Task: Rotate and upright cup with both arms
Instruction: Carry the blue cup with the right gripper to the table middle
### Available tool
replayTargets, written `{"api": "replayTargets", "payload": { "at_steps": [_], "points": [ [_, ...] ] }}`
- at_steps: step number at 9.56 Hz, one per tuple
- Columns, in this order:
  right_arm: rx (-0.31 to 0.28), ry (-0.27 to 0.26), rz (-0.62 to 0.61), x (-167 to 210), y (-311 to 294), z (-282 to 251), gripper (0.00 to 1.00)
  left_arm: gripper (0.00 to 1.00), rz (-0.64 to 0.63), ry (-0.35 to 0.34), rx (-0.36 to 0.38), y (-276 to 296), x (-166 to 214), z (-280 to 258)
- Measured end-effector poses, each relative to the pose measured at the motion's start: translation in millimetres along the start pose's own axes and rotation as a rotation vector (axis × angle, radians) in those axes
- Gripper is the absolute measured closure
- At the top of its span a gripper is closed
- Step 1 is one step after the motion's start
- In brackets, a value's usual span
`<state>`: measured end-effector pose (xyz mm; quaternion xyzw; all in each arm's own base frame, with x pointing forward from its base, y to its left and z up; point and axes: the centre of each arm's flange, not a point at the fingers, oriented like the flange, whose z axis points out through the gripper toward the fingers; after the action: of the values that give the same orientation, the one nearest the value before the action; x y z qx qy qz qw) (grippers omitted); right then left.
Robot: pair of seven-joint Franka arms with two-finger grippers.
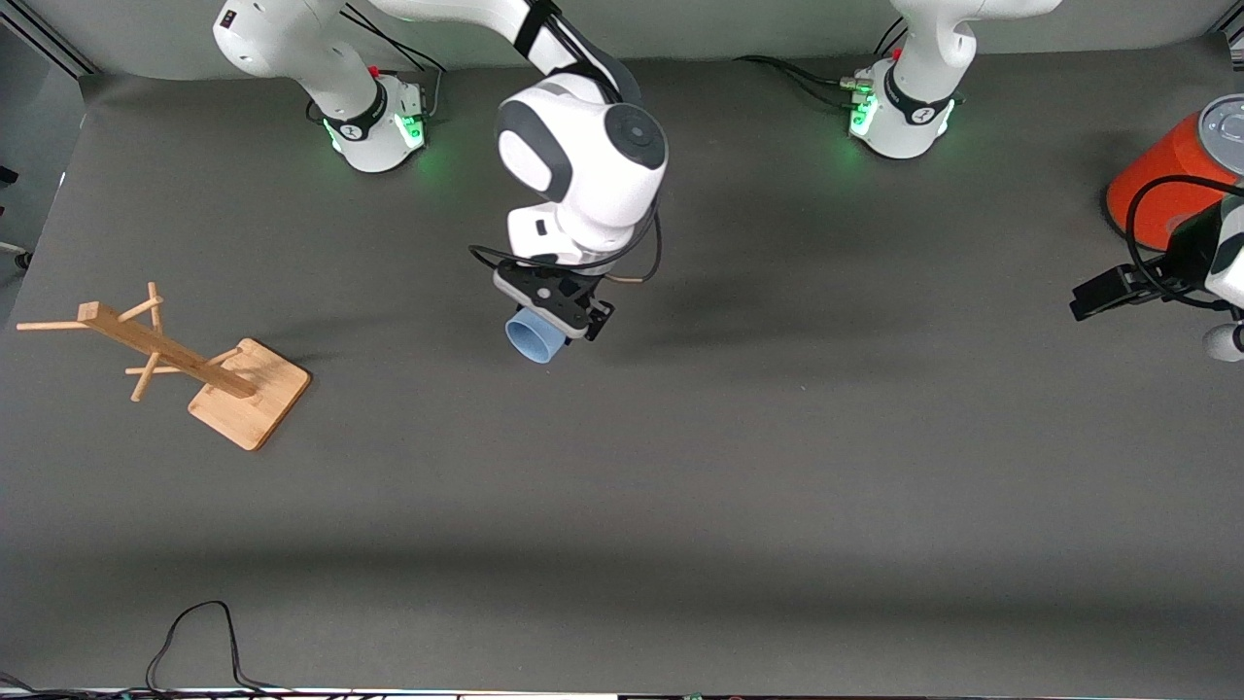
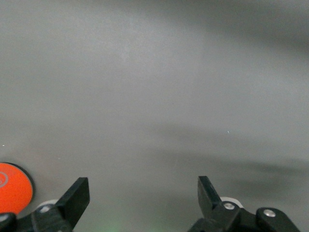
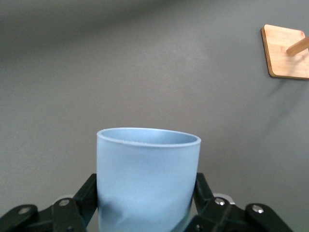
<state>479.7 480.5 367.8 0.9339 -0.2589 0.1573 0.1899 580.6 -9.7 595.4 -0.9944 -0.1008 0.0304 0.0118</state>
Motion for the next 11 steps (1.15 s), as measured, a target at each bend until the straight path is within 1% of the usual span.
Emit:
{"api": "replayTargets", "payload": {
  "at_steps": [1,2,3,4,5,6,7,8,9,10,11],
  "points": [
    [0.001,0.022,0.000,-9,-7,7,0.18,0.00,0.001,-0.001,0.000,1,0,1],
    [0.011,0.030,0.017,-15,-12,11,0.18,0.00,0.001,-0.002,0.000,1,1,1],
    [0.035,0.035,0.058,-19,-18,10,0.18,0.00,0.001,-0.002,0.000,1,1,1],
    [0.071,0.016,0.125,-22,-23,5,0.18,0.00,0.002,-0.002,0.000,1,1,2],
    [0.086,-0.040,0.202,-24,-26,2,0.18,0.00,0.003,-0.002,0.000,2,1,2],
    [0.084,-0.109,0.287,-27,-27,2,0.18,0.00,0.004,-0.002,0.000,2,0,2],
    [0.078,-0.166,0.380,-29,-29,5,0.18,0.00,0.004,-0.003,0.000,3,1,2],
    [0.084,-0.233,0.475,-34,-35,10,0.18,0.00,0.004,-0.003,0.000,3,1,2],
    [0.090,-0.310,0.557,-42,-43,17,0.18,0.00,0.004,-0.003,0.000,3,1,2],
    [0.089,-0.363,0.613,-53,-53,31,0.18,0.00,0.005,-0.003,0.000,3,1,2],
    [0.086,-0.381,0.654,-64,-62,47,0.18,0.00,0.007,-0.003,0.000,4,1,2]
  ]
}}
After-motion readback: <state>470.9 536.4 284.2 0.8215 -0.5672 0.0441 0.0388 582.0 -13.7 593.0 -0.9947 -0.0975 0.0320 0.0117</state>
